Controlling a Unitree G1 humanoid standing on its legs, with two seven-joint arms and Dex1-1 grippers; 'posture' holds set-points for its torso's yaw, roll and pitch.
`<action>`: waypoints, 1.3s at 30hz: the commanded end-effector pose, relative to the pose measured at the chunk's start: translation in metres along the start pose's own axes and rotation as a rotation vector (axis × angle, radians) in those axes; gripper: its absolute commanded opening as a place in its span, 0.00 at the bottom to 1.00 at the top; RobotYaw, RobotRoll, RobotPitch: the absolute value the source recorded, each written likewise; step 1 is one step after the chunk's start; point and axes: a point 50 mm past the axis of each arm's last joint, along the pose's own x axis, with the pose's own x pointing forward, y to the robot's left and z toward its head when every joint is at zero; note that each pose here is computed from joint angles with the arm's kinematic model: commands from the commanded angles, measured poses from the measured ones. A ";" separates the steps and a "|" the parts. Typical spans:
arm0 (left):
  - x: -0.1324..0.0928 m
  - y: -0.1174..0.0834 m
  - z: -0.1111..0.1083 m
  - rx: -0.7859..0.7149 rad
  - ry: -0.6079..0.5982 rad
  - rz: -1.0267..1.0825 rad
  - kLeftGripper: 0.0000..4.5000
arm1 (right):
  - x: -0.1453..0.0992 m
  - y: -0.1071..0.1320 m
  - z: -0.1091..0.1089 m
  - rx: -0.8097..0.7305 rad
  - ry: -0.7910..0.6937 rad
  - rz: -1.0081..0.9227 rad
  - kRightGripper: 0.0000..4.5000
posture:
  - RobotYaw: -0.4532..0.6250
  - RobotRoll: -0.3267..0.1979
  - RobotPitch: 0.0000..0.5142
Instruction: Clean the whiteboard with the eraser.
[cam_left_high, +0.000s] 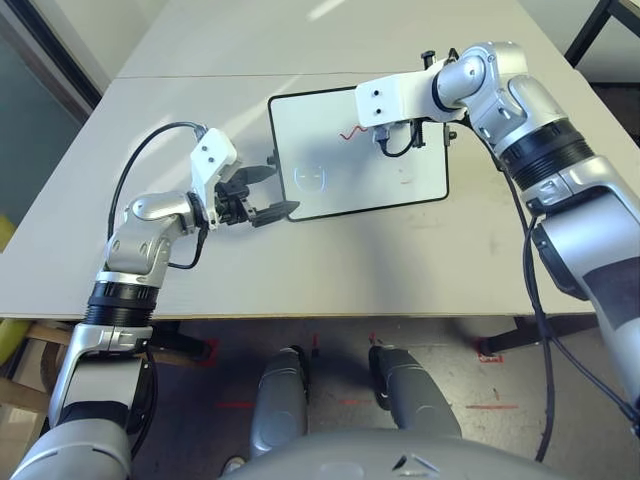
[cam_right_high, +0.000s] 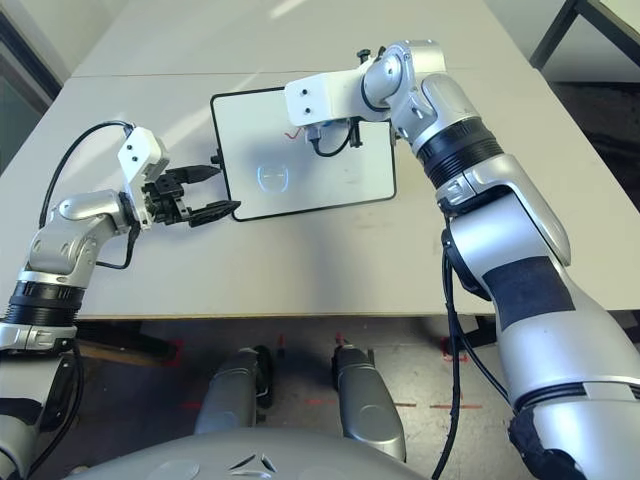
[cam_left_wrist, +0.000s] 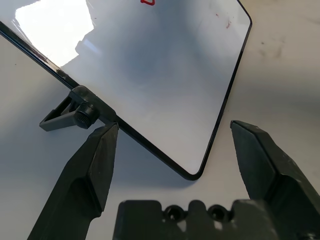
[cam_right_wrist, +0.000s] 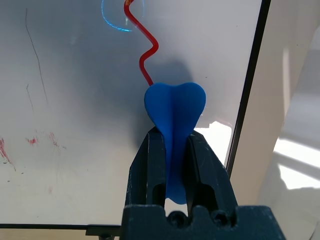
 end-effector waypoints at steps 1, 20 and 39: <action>0.001 -0.001 0.000 0.015 0.003 0.000 1.00 | -0.001 -0.002 0.001 -0.020 0.017 0.006 0.07 | 0.33 0.62 0.21; 0.000 -0.003 -0.001 0.009 0.001 0.007 1.00 | 0.022 0.005 -0.005 0.009 0.073 0.064 0.07 | 0.34 0.62 0.22; -0.002 -0.005 -0.004 -0.001 -0.001 0.025 1.00 | 0.033 0.006 0.024 -0.018 -0.011 0.072 0.07 | 0.36 0.62 0.23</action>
